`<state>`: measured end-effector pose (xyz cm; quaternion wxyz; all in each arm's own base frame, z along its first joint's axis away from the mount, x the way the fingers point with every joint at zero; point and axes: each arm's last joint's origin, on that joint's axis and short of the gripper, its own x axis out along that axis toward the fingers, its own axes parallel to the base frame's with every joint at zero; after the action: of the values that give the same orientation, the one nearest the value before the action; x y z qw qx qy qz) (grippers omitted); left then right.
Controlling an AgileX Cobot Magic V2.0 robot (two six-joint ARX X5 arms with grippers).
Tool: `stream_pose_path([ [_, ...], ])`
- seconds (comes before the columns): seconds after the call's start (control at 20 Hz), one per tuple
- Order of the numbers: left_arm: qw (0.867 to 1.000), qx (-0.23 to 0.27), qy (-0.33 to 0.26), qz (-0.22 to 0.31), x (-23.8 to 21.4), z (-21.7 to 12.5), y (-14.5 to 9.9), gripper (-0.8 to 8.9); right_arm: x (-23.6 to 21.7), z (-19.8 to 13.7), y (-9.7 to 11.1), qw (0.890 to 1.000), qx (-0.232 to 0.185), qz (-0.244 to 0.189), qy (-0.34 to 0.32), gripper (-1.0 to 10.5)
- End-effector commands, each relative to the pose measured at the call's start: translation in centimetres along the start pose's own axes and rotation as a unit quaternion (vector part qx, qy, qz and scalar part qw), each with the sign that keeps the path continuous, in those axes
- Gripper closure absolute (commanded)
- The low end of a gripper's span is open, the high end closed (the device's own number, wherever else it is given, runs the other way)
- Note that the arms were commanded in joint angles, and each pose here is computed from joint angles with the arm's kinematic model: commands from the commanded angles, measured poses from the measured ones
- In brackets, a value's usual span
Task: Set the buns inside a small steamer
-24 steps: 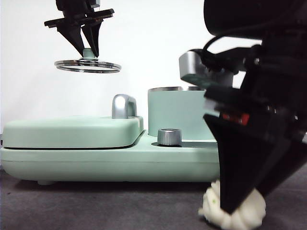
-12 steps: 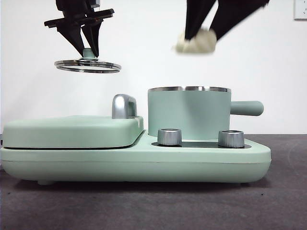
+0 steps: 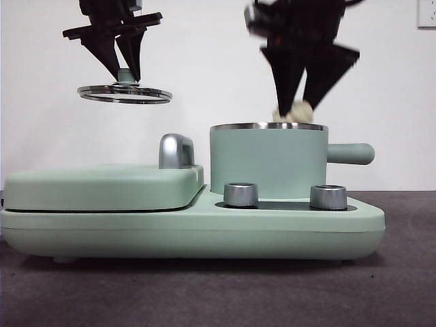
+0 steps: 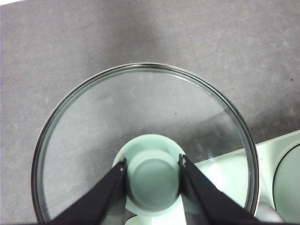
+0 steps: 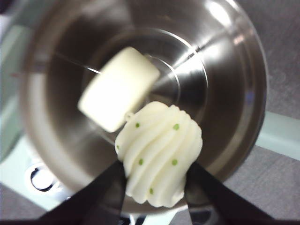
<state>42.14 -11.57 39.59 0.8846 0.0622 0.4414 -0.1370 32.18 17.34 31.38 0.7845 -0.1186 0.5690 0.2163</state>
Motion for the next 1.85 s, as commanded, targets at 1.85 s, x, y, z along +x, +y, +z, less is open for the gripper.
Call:
stream_pose_path([
  [1.85,1.0,-0.013,0.012,-0.006,0.0,-0.2,-0.7,7.89,-14.4,-4.8,0.4,0.994,-0.01,-0.006,-0.107,4.4],
])
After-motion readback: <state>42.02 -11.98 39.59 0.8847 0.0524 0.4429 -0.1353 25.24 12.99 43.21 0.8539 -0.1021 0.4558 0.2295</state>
